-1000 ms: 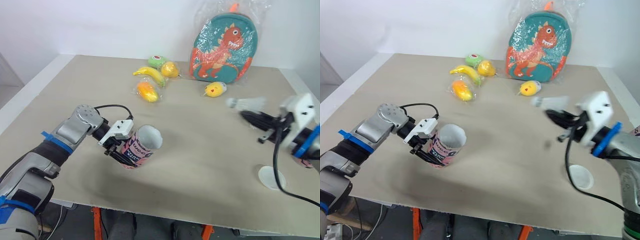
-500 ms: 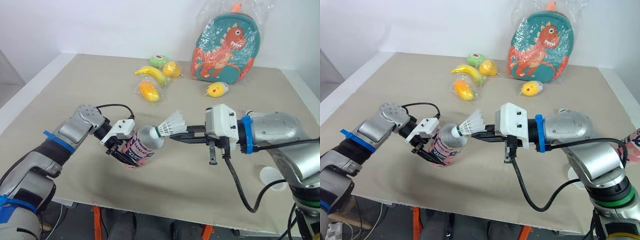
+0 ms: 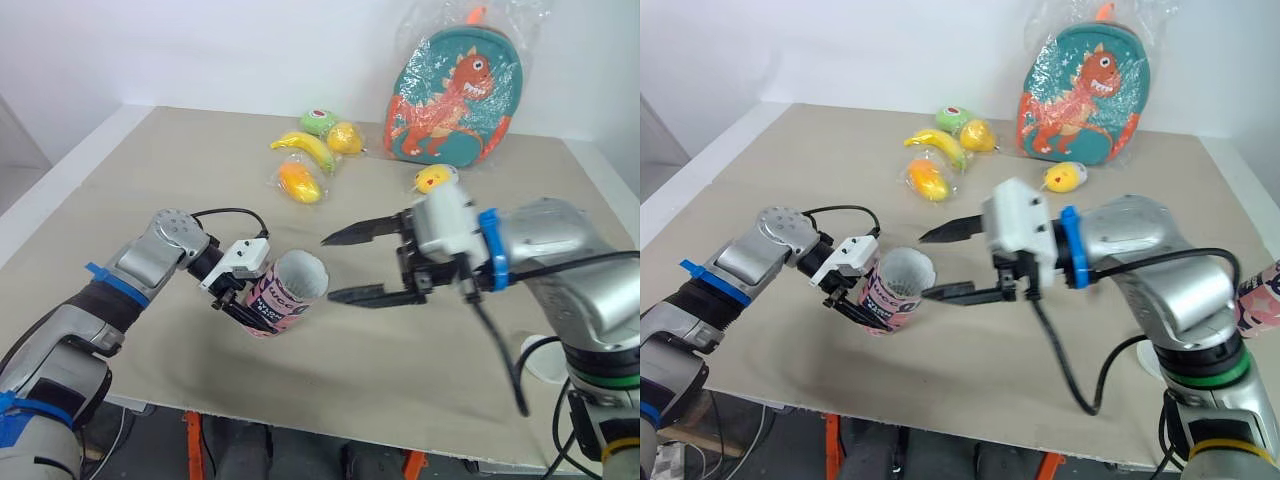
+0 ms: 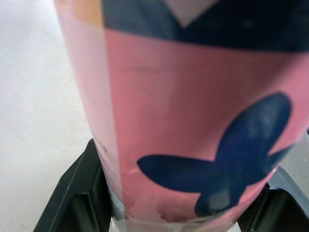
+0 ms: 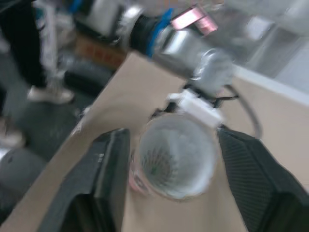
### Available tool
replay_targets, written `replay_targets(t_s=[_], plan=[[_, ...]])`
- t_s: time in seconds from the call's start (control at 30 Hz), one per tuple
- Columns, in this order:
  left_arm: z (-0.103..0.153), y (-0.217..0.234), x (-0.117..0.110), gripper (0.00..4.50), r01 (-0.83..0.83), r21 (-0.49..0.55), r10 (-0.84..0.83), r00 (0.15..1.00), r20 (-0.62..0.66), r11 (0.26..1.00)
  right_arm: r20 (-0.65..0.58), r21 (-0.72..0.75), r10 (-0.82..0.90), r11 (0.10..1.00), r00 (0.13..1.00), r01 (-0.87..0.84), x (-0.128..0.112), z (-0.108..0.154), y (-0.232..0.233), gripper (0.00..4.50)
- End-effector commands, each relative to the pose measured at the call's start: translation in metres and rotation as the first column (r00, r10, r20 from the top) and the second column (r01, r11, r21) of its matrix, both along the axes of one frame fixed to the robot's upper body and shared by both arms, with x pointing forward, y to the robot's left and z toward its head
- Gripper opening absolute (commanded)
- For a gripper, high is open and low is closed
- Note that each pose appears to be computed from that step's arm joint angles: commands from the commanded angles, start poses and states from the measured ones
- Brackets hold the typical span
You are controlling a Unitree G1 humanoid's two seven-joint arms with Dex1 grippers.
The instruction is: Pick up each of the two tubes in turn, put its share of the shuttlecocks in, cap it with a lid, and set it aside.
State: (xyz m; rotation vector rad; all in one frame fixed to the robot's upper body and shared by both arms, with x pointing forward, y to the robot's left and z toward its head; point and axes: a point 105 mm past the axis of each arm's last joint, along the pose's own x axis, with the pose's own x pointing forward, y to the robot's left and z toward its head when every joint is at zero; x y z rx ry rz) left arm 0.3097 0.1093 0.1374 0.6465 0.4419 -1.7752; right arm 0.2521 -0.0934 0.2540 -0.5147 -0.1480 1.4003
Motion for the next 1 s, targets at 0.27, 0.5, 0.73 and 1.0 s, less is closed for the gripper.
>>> replay_targets(t_s=[0.27, 0.5, 0.73, 1.0], plan=[[-0.014, -0.002, -0.003, 2.71, 0.009, 0.025, -0.008, 1.0, -0.02, 1.0, -0.199, 0.177, -0.841, 0.474, 0.503, 0.862, 0.072, -0.074, -0.186, 3.11], [-0.013, -0.005, -0.003, 2.71, 0.015, 0.019, -0.015, 1.0, -0.021, 1.0, -0.168, 0.156, -0.938, 0.28, 0.305, 0.947, 0.082, -0.099, -0.224, 3.11], [-0.014, -0.005, -0.005, 2.71, 0.01, 0.014, -0.01, 1.0, -0.029, 1.0, -0.163, 0.136, -0.946, 0.26, 0.281, 0.956, 0.091, -0.11, -0.228, 3.11], [-0.012, -0.007, -0.005, 2.71, 0.003, 0.001, -0.003, 1.0, -0.031, 1.0, -0.119, 0.077, -0.976, 0.173, 0.181, 0.982, 0.113, -0.119, -0.25, 3.11]])
